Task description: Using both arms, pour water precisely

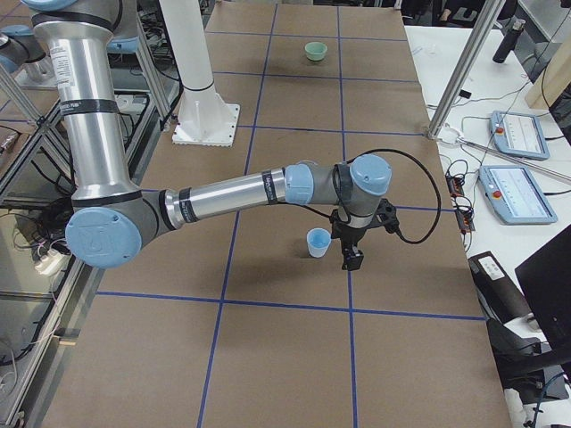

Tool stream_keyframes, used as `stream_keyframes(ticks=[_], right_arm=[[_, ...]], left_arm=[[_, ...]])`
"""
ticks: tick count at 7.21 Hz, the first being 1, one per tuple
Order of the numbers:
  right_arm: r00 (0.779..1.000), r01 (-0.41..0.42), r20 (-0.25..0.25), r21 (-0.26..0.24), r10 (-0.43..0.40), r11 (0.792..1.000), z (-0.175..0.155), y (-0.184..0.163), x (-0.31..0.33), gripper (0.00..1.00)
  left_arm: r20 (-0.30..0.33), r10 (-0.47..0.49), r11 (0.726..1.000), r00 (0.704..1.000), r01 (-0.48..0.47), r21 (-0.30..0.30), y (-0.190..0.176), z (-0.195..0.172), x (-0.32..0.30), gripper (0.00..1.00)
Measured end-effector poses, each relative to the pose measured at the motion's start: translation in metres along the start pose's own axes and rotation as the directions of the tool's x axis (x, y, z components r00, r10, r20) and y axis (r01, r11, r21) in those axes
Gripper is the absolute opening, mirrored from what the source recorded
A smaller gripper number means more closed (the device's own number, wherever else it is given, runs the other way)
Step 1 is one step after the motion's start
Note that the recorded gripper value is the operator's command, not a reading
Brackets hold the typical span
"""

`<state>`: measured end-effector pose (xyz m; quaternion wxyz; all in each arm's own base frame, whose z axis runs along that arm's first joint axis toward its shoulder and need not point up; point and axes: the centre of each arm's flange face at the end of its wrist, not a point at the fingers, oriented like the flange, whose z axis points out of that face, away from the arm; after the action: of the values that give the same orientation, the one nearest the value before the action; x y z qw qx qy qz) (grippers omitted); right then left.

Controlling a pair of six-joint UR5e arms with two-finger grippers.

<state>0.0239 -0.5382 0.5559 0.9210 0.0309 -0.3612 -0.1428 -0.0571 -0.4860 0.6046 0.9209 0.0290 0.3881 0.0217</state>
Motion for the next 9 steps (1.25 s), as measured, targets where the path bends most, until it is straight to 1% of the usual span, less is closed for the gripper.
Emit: stream_keyframes(ticks=[5, 9], right_arm=[[1.0, -0.02, -0.001, -0.019, 0.02, 1.0, 0.011, 0.014, 0.007, 0.99], [1.0, -0.019, -0.005, -0.015, 0.019, 1.0, 0.01, 0.015, 0.006, 0.99]], left_arm=[[-0.002, 0.014, 1.0, 1.0, -0.014, 0.014, 0.002, -0.006, 0.008, 1.0], [-0.003, 0.037, 0.999, 0.999, -0.037, 0.034, 0.0, -0.015, 0.019, 1.0]])
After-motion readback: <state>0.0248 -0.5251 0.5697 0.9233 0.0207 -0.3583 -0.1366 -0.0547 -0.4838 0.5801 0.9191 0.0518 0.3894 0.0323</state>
